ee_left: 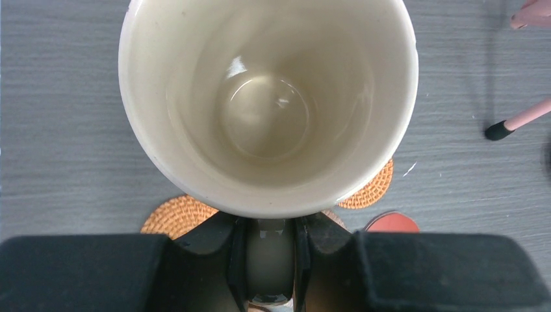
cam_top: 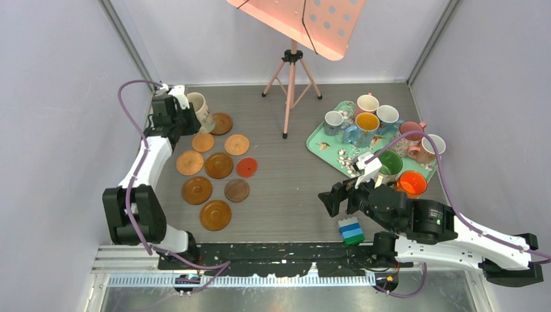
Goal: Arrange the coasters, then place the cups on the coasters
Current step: Place the cup on the coaster.
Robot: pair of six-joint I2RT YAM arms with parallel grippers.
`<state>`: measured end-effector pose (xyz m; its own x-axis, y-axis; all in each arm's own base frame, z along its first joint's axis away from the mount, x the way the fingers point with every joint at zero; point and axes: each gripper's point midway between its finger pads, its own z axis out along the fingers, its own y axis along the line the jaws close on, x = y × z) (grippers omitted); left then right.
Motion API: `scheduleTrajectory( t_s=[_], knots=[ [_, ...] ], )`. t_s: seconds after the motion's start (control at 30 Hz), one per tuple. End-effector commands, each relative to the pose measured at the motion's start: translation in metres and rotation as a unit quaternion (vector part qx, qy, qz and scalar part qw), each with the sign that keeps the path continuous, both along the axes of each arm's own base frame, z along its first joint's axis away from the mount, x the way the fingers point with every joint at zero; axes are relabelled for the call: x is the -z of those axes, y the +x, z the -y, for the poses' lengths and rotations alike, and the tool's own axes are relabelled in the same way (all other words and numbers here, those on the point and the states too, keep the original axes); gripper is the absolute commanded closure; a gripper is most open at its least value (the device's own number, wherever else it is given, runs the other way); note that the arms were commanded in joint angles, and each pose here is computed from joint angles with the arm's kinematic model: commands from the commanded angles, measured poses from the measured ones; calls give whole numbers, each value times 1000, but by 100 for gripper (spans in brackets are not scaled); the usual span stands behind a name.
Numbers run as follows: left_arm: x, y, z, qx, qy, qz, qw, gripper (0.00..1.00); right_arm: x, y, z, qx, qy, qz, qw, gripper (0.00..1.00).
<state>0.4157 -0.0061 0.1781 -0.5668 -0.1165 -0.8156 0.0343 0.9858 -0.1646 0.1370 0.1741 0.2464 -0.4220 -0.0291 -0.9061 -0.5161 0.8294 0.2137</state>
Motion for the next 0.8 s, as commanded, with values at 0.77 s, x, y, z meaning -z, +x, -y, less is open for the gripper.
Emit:
scheduleTrajectory(
  t_s=[0.77],
  knots=[
    [-26, 103, 41, 56, 36, 64, 996, 100, -3, 10, -1, 22, -23, 13, 999, 5]
  ],
)
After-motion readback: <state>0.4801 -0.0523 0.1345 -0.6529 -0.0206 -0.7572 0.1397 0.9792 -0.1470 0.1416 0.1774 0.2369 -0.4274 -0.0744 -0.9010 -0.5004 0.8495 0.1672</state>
